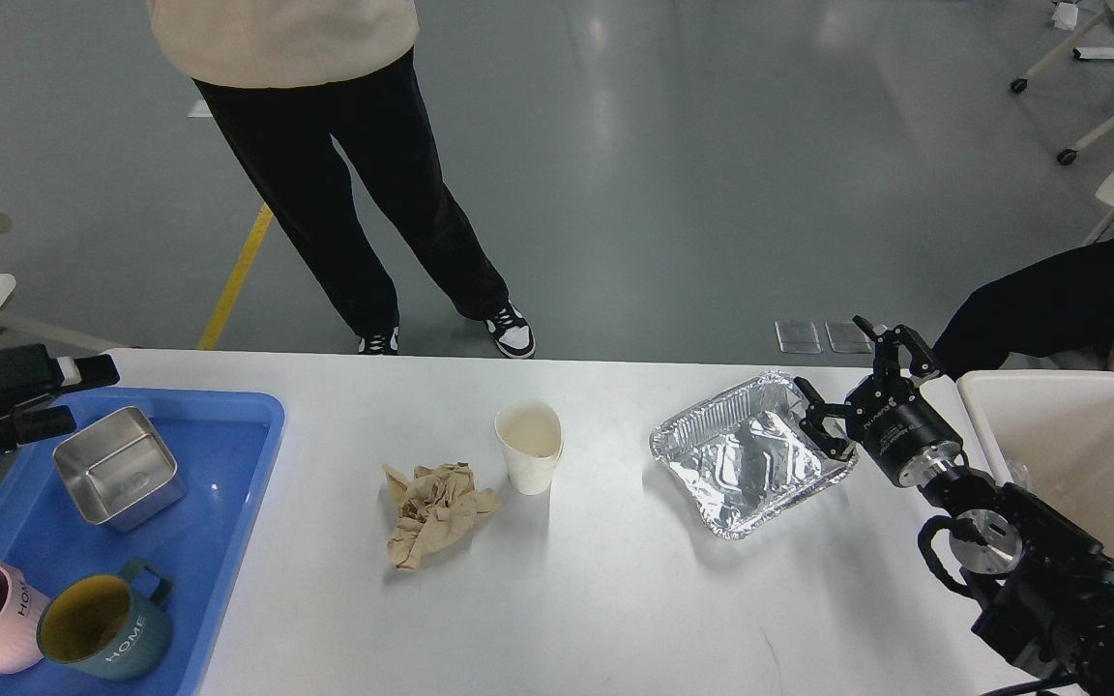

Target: Tidy desktop

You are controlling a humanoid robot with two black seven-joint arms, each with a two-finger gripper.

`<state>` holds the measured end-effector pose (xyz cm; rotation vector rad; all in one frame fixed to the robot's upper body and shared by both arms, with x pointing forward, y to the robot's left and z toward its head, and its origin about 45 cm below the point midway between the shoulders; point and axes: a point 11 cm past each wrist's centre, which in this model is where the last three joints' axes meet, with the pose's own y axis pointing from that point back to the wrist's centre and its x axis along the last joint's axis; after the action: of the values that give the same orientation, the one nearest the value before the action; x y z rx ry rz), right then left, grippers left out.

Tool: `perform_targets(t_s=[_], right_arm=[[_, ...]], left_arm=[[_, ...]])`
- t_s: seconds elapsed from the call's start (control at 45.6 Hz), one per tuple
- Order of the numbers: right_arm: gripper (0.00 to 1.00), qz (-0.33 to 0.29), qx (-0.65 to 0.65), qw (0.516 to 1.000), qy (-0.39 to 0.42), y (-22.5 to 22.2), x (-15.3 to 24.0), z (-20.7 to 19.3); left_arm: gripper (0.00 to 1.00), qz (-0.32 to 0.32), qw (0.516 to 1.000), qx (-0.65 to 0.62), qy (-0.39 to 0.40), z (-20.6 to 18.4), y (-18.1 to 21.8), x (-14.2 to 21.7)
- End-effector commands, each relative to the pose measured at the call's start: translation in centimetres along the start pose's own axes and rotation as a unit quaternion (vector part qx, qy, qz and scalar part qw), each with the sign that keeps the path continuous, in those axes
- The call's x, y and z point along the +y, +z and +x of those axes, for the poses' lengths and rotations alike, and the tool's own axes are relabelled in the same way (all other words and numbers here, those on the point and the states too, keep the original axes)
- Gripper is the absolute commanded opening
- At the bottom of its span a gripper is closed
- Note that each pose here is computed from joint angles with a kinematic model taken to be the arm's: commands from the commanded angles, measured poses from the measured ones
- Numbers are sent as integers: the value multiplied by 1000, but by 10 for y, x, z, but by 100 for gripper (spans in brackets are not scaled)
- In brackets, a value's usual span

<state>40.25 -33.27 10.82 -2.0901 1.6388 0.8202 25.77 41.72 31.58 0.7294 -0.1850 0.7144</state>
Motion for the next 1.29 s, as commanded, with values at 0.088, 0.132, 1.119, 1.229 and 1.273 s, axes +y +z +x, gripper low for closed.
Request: perform_targets(t_s=[0.088, 0.132, 1.119, 1.229, 1.273], right_arm=[[100, 1, 0, 1000, -1, -1, -1, -1], [100, 0, 0, 1000, -1, -1, -1, -1], [100, 6, 7, 1000, 2, -10, 0, 3], [100, 10, 5, 1000, 5, -12, 0, 5], [100, 13, 7, 1000, 8, -16, 2, 7]], left_arm=[[96, 4, 1000, -2, 4, 1, 0, -1], [96, 3, 1000, -1, 3, 1, 0, -2], [99, -170, 906, 366, 128, 8, -41, -241], [99, -162, 899, 386, 125, -7, -41, -260], [99, -155, 894, 400, 127, -10, -44, -265]])
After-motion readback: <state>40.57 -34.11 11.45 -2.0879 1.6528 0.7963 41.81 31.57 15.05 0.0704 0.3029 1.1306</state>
